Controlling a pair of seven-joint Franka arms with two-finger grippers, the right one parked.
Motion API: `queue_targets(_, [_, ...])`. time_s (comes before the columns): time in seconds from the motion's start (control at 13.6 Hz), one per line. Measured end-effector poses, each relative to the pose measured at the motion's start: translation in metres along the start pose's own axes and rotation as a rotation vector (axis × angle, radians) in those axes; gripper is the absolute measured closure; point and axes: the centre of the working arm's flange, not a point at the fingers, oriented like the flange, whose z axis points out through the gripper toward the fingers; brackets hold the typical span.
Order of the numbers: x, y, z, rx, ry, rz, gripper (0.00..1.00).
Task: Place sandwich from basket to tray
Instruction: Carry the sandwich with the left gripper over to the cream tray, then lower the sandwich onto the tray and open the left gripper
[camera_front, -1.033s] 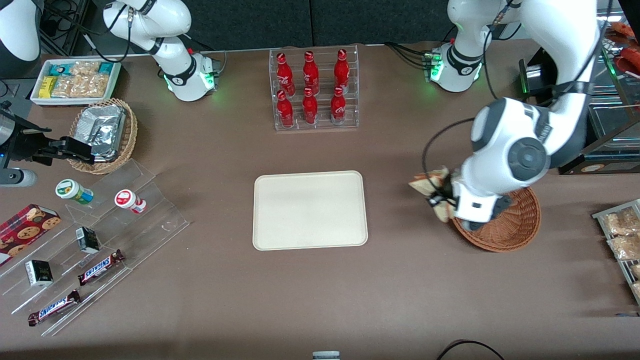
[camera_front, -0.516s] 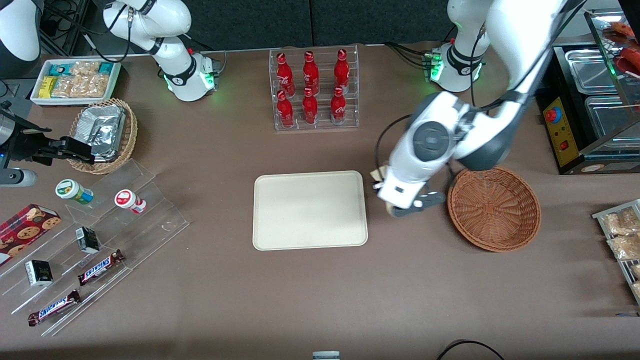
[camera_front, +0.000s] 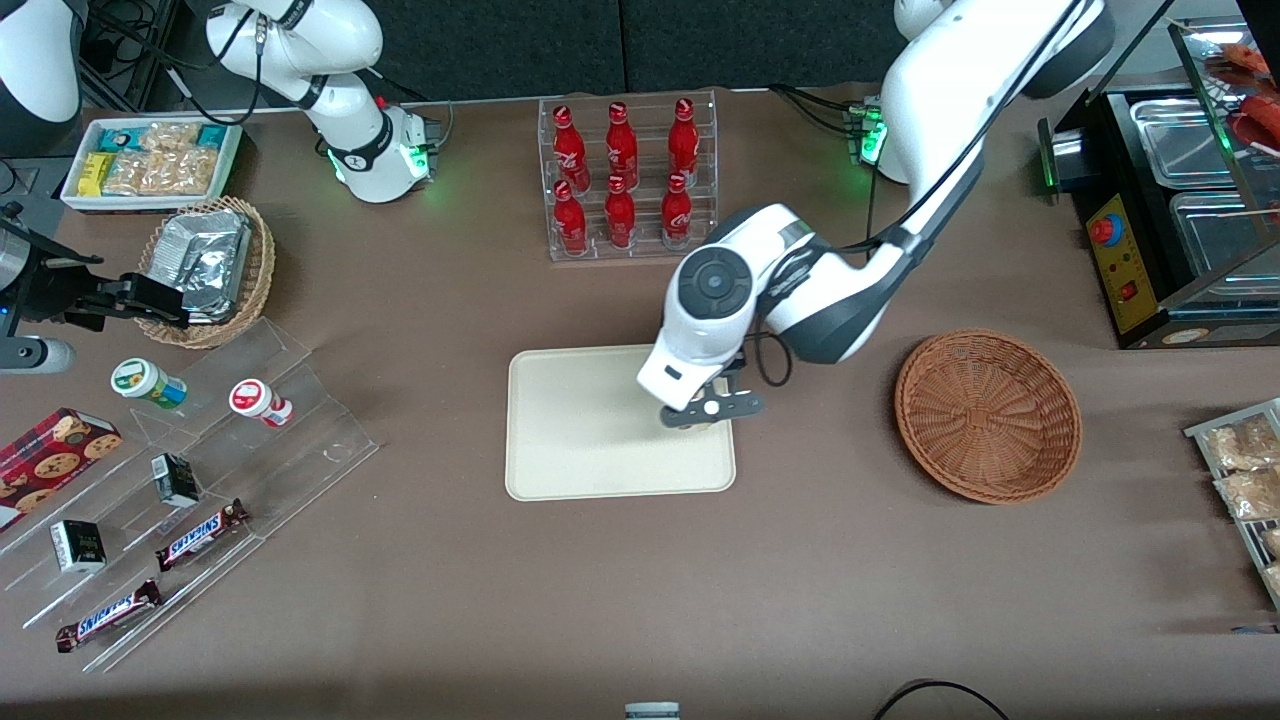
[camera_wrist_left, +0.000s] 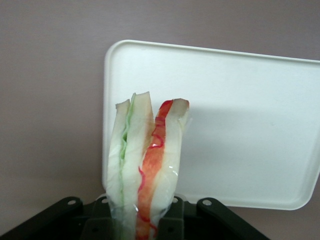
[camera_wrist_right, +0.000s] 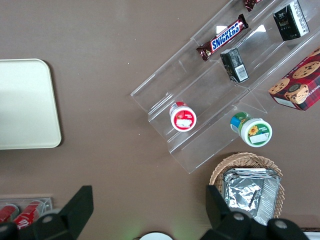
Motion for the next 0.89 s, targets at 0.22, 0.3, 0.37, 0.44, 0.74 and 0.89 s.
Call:
queue_targets(0.22, [-0.001, 0.025, 0.032, -0.049, 0.039, 0.037, 0.83])
queue_targets(0.3, [-0.002, 0.031, 0.042, -0.059, 0.055, 0.054, 0.83])
queue_targets(0.37, [-0.004, 0.037, 0.054, -0.064, 0.071, 0.074, 0.83])
queue_targets(0.44, [-0.007, 0.043, 0.067, -0.071, 0.080, 0.087, 0.83])
queue_targets(0.74, [-0.018, 0.061, 0.120, -0.059, 0.125, 0.126, 0.83])
queue_targets(0.89, [-0.024, 0.066, 0.140, -0.032, 0.137, 0.142, 0.83])
